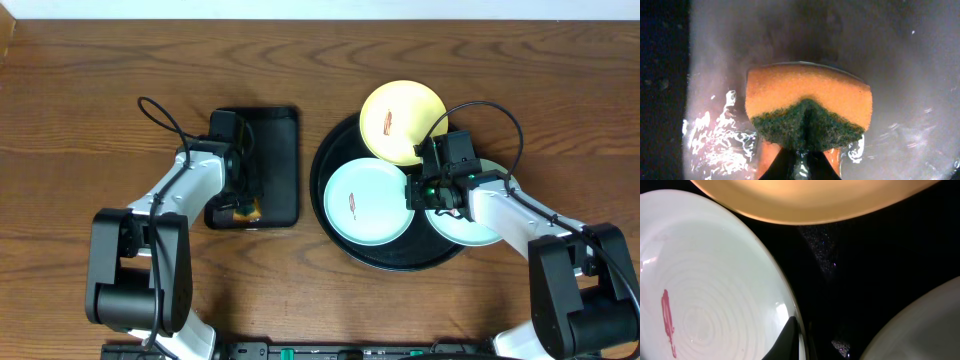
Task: Clean dirty plates on tray and stack at the side
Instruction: 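Carry sponge to left green plate and scrub its surface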
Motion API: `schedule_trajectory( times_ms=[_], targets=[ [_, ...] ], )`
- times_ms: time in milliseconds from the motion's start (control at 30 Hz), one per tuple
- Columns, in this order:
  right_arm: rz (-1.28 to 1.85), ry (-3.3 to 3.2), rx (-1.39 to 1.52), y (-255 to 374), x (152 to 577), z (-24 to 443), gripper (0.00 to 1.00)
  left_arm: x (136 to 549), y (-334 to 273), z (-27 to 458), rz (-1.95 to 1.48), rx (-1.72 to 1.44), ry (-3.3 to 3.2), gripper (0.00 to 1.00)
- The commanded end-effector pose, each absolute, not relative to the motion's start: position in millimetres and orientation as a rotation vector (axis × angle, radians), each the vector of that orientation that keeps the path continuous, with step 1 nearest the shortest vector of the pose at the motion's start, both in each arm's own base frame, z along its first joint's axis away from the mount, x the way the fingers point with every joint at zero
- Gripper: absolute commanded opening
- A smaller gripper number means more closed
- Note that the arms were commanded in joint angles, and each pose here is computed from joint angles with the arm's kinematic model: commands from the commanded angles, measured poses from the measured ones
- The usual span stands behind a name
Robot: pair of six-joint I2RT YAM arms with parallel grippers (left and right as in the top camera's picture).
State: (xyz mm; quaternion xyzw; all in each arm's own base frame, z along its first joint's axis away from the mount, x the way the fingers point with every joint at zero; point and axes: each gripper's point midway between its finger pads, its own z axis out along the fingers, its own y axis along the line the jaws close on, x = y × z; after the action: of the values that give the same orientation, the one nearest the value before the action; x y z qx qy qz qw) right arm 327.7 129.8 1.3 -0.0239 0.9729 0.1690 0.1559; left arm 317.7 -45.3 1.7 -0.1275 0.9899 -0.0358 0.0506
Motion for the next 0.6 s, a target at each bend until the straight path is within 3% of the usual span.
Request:
schedule_trajectory(
  times_ms=[0, 67, 300, 567],
  targets=[
    [0.439, 2.822, -0.066, 123.8, 321.7, -13.6, 0.06, 309.0, -60.2, 4.6, -0.229, -0.363, 3.081, 0.07],
    [0.439, 2.82, -0.07, 123.8, 322.0, -13.5, 0.01, 320.0, -69.7, 35.0, -0.29, -0.329, 3.06, 0.07],
    [0.417, 2.827, -0.065, 121.1, 321.1, -14.8, 0.01, 337.7, -125.6, 112.5, -0.465, -0.122, 2.948, 0.07],
    [0.361, 2.867, 0.021, 112.8, 314.7, -19.0, 0.01, 324.8, -205.0, 111.4, -0.587, -0.147, 2.936, 0.08]
  ],
)
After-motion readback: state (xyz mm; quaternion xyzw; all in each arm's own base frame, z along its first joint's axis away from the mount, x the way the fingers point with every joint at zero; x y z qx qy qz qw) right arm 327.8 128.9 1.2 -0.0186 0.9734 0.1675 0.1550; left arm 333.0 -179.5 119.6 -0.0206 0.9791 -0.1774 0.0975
